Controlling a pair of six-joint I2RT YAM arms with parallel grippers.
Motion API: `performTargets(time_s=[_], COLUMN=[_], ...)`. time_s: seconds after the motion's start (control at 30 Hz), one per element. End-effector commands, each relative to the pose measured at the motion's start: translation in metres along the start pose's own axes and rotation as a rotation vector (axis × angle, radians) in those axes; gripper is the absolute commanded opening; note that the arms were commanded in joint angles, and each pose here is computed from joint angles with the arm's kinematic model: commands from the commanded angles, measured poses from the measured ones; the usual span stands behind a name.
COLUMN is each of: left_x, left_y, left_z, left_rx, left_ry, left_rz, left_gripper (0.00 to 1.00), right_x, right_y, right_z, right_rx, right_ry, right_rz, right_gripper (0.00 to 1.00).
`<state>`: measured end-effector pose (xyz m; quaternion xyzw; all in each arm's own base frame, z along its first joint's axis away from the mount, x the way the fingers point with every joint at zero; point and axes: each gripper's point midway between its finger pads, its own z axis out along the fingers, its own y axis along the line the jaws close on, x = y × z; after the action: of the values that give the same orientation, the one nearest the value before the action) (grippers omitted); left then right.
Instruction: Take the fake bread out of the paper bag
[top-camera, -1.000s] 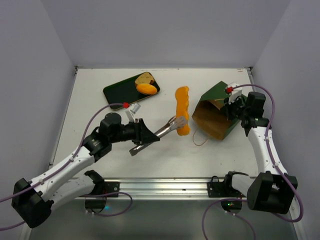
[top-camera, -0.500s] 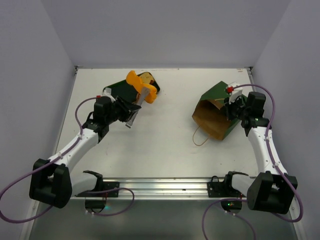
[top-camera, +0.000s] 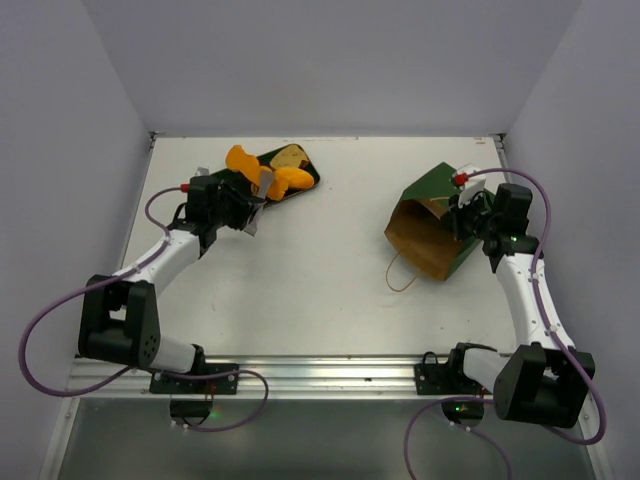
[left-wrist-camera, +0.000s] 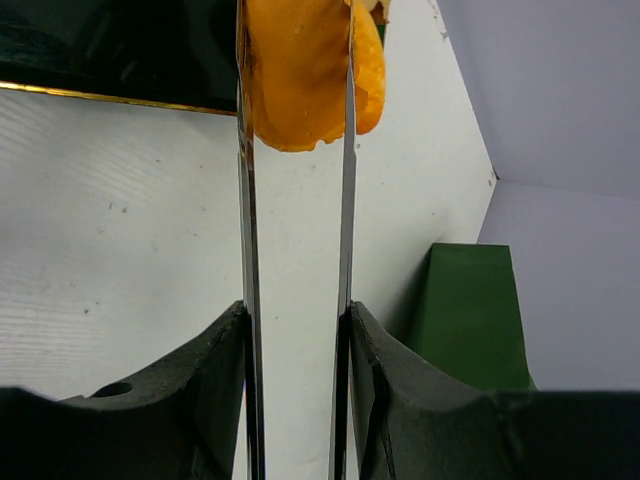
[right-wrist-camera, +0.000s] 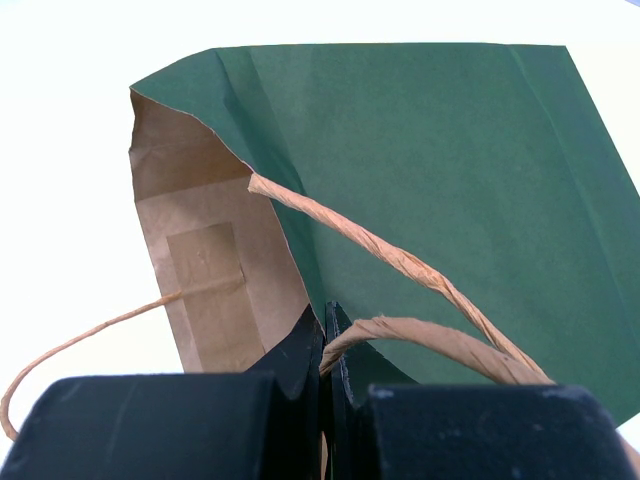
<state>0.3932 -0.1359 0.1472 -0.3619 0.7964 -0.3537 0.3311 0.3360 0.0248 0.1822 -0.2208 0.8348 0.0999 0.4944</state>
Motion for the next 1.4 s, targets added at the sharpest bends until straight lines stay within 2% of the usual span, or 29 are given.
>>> performTargets(time_s=[0.0, 0.6, 1.13, 1.37], left_x=[-0.012, -0.010, -0.007, -0.008], left_y=[-0.013, 0.000, -0.006, -0.011], left_z=[0.002, 0.023, 0.016, 0.011], left_rx=[0.042, 0.001, 0.022, 0.035], left_ry=[-0.013, 0.041, 0.052, 0.047], left_rz=[0.058, 0.068, 0.069, 0.071], left_gripper=[0.00, 0.01, 0.35, 0.41], right_x=[-0.013, -0.013, -0.012, -0.013], right_y=[0.000, 0.001, 0.001, 0.001], right_z=[-0.004, -0.004, -0.004, -0.004], right_rx=[-0.001, -0.004, -0.009, -0.008], right_ry=[-0.052, -0.054, -0.055, -0.058], right_rz=[-0.014, -0.013, -0.013, -0.013], right_gripper=[0.00, 0.00, 0.00, 0.00])
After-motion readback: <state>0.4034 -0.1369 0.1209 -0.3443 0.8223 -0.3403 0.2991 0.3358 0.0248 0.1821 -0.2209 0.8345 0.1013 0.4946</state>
